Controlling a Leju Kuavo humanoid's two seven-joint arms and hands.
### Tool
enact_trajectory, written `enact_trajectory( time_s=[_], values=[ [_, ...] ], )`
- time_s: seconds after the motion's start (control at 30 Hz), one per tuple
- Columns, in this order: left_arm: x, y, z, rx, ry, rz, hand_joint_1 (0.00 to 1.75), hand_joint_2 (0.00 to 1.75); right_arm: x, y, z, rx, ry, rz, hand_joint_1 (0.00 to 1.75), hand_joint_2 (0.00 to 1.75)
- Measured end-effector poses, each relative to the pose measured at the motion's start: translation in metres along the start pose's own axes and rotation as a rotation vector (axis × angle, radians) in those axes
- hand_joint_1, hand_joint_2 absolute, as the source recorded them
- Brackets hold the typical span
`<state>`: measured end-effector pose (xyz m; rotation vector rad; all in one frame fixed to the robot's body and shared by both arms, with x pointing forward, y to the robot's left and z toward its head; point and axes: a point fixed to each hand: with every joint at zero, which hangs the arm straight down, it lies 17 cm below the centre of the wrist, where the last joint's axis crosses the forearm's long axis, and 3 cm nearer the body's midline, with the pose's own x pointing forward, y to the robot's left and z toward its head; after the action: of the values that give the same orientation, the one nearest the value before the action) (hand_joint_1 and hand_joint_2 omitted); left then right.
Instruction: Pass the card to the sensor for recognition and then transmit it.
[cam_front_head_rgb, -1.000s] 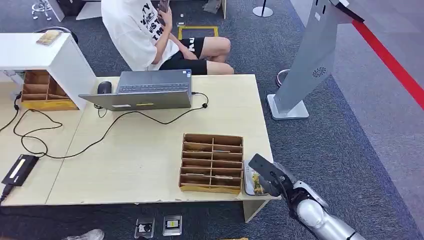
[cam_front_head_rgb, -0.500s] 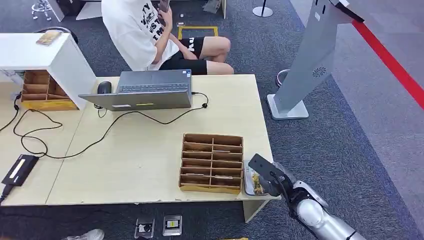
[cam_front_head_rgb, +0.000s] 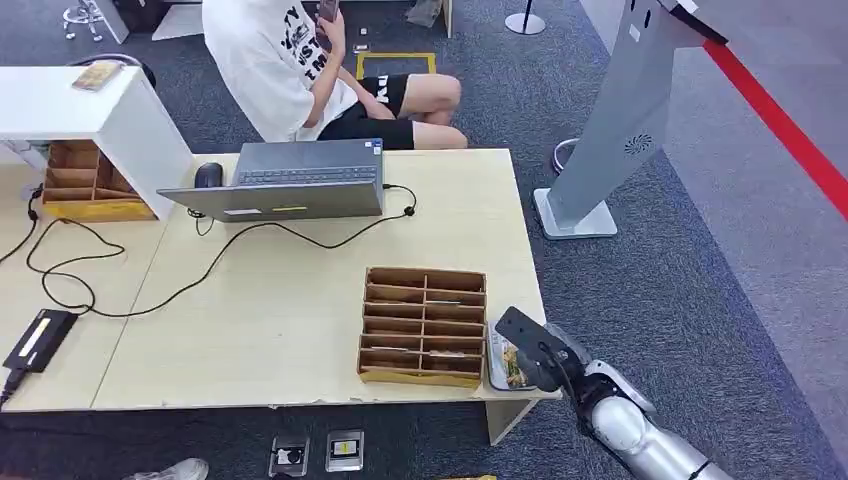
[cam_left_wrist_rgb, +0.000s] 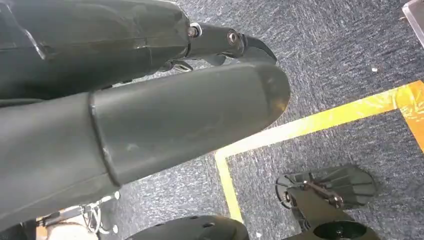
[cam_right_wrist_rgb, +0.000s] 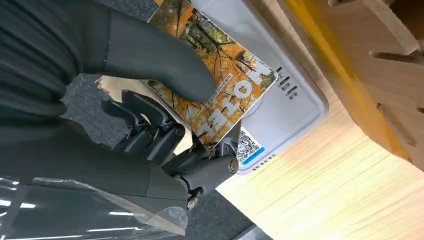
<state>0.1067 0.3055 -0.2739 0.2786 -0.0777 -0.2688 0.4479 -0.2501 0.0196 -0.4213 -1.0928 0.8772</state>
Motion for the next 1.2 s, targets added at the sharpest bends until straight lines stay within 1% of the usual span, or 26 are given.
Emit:
enact_trajectory(
  time_s=[1.2],
  values=[
    [-0.0001,0.0014,-0.0002,0.007,0.003,-0.003,0.0,0.0,-0.0024,0.0024,0.0011,0.001,0.006,-0.018,1.75,1.75]
  ],
)
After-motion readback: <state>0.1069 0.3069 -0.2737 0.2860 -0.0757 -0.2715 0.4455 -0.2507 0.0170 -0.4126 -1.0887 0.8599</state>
